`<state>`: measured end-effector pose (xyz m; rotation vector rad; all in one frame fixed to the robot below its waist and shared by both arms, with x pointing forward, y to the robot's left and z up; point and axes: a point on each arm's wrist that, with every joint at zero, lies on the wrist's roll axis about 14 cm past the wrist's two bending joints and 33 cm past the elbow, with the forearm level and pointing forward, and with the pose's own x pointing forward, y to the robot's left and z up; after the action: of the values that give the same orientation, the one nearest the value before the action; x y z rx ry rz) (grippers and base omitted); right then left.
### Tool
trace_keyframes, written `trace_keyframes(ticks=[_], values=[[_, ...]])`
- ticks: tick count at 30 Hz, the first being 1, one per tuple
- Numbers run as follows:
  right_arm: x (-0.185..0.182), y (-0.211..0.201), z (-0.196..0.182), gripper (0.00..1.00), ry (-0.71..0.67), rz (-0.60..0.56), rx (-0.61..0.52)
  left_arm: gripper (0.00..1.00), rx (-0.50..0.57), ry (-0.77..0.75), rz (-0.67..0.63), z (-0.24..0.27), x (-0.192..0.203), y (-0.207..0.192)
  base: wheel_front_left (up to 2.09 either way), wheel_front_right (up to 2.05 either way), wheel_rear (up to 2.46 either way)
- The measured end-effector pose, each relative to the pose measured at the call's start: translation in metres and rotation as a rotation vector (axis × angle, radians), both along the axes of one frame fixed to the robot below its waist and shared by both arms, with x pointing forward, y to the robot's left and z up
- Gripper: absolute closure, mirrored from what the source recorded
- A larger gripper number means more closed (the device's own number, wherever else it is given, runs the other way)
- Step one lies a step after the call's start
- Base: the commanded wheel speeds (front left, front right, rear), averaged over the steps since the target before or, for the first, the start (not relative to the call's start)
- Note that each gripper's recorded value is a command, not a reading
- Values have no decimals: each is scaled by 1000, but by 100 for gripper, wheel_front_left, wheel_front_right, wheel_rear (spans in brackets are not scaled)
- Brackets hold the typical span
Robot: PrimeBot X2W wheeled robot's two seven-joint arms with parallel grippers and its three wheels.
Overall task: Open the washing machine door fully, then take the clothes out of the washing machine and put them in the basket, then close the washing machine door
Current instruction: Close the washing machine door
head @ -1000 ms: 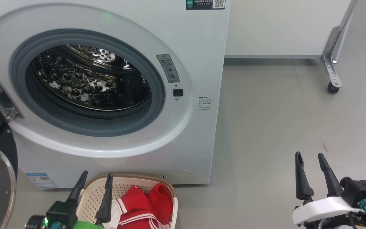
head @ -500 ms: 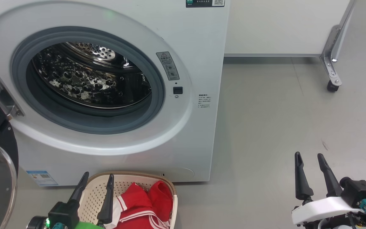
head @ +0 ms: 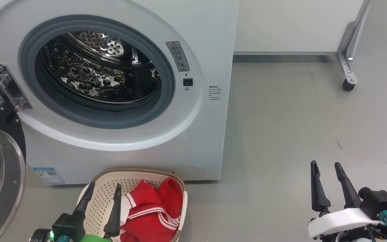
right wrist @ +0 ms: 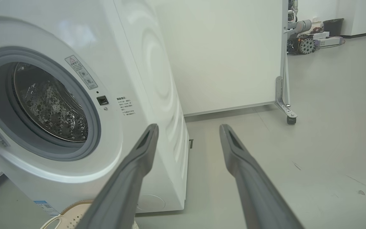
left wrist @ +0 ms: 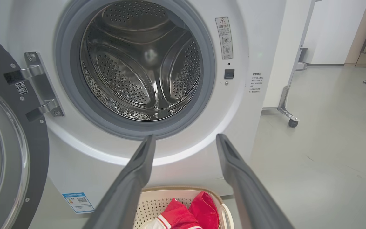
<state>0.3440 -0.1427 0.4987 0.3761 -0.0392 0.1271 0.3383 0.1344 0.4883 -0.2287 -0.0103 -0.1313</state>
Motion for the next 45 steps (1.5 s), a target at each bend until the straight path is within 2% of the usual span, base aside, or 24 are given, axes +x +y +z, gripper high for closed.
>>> trace_keyframes(ticks=[23, 45], values=[[0, 0, -4, 0, 11, 2, -2, 0, -4, 5, 2, -1, 1, -1, -125, 125, 0], [1, 1, -4, 0, 10, 4, 1, 0, -4, -1, 9, 1, 0, 0, -41, 41, 0]])
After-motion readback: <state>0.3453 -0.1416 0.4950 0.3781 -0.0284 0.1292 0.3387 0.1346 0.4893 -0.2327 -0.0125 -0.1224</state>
